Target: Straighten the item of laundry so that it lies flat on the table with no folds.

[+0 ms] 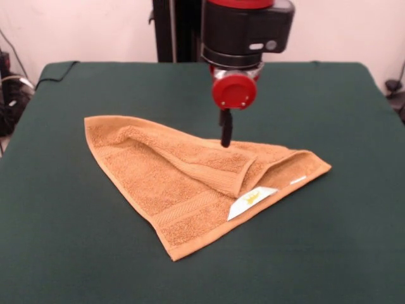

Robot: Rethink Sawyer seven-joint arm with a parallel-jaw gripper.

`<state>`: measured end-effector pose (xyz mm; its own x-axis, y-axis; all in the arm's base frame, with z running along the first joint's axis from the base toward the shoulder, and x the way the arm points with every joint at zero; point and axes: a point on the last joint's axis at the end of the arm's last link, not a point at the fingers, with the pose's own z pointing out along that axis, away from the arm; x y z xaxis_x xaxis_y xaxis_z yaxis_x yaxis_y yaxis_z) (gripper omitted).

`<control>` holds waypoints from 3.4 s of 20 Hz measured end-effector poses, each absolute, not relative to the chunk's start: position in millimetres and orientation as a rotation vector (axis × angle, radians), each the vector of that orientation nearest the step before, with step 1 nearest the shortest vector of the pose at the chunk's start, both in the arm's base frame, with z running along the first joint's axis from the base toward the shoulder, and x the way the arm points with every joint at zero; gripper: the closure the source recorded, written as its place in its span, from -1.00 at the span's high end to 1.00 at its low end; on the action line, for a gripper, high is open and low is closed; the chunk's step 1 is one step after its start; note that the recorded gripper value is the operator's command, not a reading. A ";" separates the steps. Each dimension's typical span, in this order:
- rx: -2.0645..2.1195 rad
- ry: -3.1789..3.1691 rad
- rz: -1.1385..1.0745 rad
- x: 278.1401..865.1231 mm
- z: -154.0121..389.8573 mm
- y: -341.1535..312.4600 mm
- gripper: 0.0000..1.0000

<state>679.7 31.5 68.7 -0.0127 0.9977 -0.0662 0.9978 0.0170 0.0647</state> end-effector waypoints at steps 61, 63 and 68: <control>0.940 2.770 -0.035 646.8 28.0 -23.5 1.00; 0.820 2.813 -0.018 648.7 25.9 -17.1 1.00; 0.458 2.941 0.000 650.5 22.7 -3.1 1.00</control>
<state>650.5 -3.1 22.7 -0.9393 0.3022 -0.1626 0.3022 0.9529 0.0254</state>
